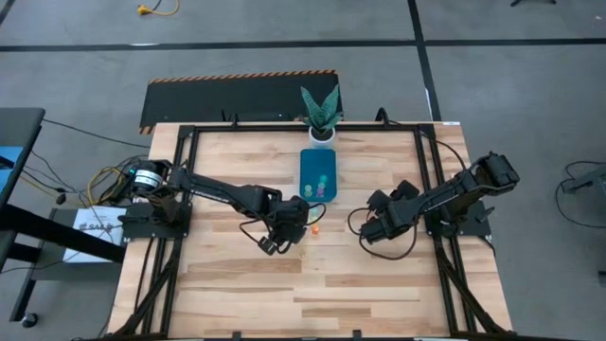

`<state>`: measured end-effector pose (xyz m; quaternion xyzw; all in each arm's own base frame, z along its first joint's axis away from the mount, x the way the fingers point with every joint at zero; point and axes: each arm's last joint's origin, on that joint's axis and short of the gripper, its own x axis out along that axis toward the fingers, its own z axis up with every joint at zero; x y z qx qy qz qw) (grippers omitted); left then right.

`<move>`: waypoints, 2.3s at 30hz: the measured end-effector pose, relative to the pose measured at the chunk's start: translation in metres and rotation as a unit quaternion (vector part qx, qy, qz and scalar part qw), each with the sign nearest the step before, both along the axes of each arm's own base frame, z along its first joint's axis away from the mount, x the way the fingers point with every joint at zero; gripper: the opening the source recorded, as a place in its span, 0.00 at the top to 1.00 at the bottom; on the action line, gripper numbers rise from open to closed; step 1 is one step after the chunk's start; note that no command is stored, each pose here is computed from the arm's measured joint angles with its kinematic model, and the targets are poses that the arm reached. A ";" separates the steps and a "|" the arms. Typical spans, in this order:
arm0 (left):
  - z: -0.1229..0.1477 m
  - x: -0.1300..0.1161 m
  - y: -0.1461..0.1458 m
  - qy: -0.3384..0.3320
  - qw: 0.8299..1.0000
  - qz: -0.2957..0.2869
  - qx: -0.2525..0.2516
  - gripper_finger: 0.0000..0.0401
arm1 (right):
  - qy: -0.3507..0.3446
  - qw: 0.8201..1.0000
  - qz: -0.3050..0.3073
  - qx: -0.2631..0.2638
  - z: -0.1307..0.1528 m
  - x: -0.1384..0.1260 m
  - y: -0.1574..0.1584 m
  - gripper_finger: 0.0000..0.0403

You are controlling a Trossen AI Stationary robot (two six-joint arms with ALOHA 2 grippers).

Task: Pick and place pill bottles into a basket
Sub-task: Put the yellow pill bottle into the blue bin

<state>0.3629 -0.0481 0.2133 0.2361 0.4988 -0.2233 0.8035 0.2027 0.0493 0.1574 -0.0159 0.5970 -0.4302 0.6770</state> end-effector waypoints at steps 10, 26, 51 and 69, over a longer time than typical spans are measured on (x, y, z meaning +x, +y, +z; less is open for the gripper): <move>0.000 0.000 -0.002 -0.001 1.000 0.001 0.003 0.50 | 0.000 1.000 0.000 0.000 0.000 0.000 0.000 0.61; -0.005 0.004 -0.010 -0.005 1.000 -0.008 0.011 0.50 | 0.000 1.000 0.000 0.000 0.000 0.000 0.000 0.61; -0.019 0.025 -0.017 0.070 0.996 -0.040 0.032 0.50 | -0.008 1.000 0.001 0.003 0.000 0.001 0.000 0.61; -0.032 0.028 -0.003 0.100 0.994 -0.055 0.002 0.50 | -0.012 1.000 0.001 0.004 -0.001 0.002 0.001 0.61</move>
